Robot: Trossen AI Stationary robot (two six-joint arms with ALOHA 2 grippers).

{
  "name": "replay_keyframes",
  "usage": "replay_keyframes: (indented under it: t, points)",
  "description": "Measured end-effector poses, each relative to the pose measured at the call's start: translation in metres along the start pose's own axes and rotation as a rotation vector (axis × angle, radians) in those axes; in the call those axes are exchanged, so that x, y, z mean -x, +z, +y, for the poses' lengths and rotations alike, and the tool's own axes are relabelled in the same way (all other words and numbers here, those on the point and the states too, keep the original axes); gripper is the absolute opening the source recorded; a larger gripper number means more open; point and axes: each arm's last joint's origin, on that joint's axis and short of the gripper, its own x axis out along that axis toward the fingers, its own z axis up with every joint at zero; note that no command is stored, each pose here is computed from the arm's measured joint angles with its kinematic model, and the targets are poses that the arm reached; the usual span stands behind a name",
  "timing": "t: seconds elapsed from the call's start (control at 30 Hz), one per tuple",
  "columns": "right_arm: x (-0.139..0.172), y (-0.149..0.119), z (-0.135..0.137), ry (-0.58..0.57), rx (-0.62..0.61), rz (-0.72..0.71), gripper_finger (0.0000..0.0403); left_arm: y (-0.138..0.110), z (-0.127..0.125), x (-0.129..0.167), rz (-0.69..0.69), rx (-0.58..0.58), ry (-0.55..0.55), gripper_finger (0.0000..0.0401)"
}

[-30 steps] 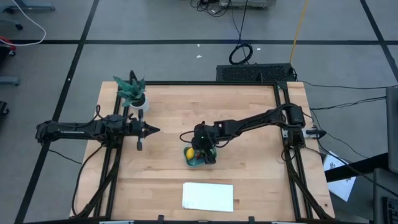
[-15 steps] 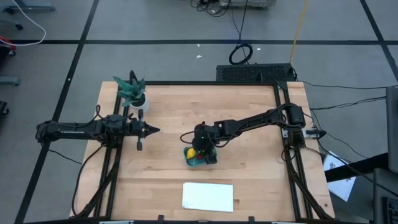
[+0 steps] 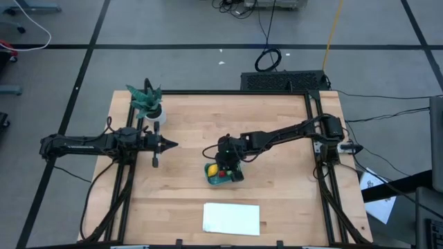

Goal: Pick and placing Produce into tupperware
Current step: Return to Home Position

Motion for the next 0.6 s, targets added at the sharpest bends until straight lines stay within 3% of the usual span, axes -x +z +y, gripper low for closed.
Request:
replay_keyframes:
  t: [0.27, 0.6]
  points:
    - [0.057, 0.018, 0.014, -0.022, 0.017, -0.080, 0.0001, 0.000, 0.000, 0.000, 0.000, -0.010, 0.005, 0.0005]
    - [0.147, 0.028, 0.024, -0.216, -0.014, -0.215, 0.0000, 0.000, 0.000, 0.000, -0.003, -0.010, 0.008, 0.0005]
